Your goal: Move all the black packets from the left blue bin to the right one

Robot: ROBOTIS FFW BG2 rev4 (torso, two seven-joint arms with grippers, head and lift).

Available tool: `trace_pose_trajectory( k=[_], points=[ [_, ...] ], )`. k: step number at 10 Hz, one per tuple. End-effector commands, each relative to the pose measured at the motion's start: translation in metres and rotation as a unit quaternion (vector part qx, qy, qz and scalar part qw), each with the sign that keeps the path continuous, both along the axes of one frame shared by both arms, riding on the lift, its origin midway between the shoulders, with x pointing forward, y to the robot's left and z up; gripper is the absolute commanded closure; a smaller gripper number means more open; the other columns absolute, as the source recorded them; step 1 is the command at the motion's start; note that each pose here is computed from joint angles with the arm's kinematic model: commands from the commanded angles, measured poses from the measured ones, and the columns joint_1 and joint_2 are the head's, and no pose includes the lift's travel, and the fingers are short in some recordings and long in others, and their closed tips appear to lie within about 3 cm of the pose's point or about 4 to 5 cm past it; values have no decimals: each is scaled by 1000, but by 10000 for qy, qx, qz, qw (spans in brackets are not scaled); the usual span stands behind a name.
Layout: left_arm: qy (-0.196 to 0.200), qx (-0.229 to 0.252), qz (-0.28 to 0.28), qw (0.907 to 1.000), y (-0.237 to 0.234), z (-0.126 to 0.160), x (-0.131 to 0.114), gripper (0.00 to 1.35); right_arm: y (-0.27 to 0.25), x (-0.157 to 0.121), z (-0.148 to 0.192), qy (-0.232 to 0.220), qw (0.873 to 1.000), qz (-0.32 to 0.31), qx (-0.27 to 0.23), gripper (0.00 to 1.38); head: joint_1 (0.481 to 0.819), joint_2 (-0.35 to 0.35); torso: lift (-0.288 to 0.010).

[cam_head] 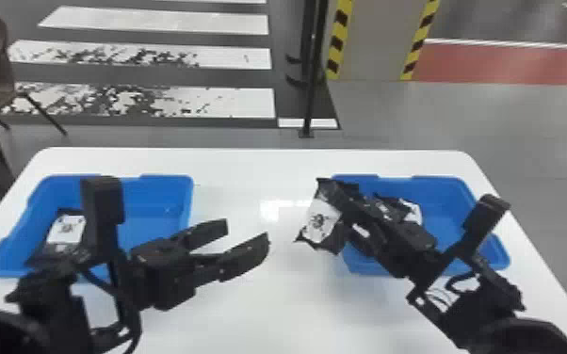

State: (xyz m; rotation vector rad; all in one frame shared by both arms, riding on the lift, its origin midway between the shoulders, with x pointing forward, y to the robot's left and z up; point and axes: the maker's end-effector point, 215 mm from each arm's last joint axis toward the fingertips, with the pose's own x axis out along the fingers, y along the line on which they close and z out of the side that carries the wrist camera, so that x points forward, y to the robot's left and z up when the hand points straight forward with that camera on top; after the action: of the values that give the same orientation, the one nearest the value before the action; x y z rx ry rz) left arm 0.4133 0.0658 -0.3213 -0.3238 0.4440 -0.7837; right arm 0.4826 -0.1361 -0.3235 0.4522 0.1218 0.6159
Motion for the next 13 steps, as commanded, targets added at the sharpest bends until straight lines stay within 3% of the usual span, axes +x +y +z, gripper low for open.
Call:
trace_pose_trajectory(
  k=[1,3,6,7,8,9,10,11,13],
  points=[
    [-159,-18,373,9992,32,7,-14,256,-38,25,-9,24,9992,-289,-276,1280,695,-87,-140],
    [-53,210,949,9952,82,1,-32,256,-102,55,-25,28,9925,-869,-857,1280,695,-93,-140],
    [-108,357,1240,9916,112,4,-33,256,-191,84,-50,289,9745,-1710,-1421,1279,695,-137,-140],
    [-163,384,1305,9906,118,8,-32,256,-206,87,-61,415,9699,-1858,-1519,1222,695,-150,-140],
    [-181,408,1349,9898,123,9,-31,256,-209,86,-68,491,9685,-1906,-1523,960,695,-172,-140],
    [-209,428,1384,9892,127,10,-30,257,-208,83,-67,466,9686,-1894,-1545,582,695,-182,-140],
    [-233,445,1401,9889,128,12,-29,257,-204,73,-65,404,9679,-1897,-1596,300,695,-179,-140],
    [-231,503,1454,9878,133,12,-27,257,-198,53,-59,283,9659,-1964,-1662,114,695,-175,-140],
    [-257,723,1669,9830,153,13,-17,259,-185,9,-25,-245,9550,-2100,-2081,116,695,-163,-140]
  ],
)
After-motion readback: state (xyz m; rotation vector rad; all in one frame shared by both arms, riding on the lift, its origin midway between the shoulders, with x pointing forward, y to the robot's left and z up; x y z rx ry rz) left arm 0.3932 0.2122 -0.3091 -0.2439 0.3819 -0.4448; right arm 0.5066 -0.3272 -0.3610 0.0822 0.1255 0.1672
